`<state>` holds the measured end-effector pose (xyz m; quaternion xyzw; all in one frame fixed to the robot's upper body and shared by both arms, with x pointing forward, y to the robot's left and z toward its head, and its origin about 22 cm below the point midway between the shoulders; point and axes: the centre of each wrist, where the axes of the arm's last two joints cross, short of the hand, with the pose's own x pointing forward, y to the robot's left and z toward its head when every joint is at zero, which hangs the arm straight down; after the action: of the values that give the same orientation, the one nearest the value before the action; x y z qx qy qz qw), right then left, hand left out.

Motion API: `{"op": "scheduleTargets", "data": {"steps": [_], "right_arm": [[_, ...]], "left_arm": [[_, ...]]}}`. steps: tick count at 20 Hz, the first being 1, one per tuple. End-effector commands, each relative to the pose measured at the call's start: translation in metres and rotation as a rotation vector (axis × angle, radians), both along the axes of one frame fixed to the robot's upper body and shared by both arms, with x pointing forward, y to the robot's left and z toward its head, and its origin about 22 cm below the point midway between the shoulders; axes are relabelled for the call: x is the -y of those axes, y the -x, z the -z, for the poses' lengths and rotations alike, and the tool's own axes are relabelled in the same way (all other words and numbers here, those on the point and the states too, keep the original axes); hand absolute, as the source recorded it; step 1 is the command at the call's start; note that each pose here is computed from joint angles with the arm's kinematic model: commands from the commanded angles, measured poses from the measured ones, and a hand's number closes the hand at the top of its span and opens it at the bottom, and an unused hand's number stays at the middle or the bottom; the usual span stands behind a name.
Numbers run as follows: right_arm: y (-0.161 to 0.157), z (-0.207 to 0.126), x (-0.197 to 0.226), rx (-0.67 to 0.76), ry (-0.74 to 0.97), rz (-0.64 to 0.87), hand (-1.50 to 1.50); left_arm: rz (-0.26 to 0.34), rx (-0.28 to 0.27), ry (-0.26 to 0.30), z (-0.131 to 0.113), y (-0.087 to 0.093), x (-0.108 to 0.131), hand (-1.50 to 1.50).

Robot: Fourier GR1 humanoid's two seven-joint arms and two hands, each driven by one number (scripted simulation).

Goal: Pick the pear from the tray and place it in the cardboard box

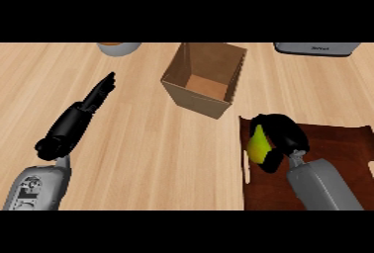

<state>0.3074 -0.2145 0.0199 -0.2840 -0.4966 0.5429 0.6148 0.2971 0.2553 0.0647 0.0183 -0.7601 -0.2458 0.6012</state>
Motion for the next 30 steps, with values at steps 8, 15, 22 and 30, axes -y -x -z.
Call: {"op": "scheduleTargets", "data": {"steps": [8,15,22,30], "right_arm": [[0.045,-0.083,-0.227,0.463,-0.025,-0.777,1.50],[0.064,-0.122,-0.255,0.586,-0.176,-0.634,1.50],[0.030,-0.172,-0.261,0.635,-0.342,-0.249,1.50],[-0.048,-0.195,-0.254,0.628,-0.336,-0.071,1.50]], "left_arm": [[0.064,0.005,-0.004,-0.003,-0.012,0.025,0.00],[0.015,0.006,-0.002,-0.003,-0.010,0.008,0.00],[-0.015,-0.001,-0.004,-0.005,-0.008,0.000,0.00],[-0.032,-0.002,0.001,0.003,0.008,-0.012,0.00]]}}
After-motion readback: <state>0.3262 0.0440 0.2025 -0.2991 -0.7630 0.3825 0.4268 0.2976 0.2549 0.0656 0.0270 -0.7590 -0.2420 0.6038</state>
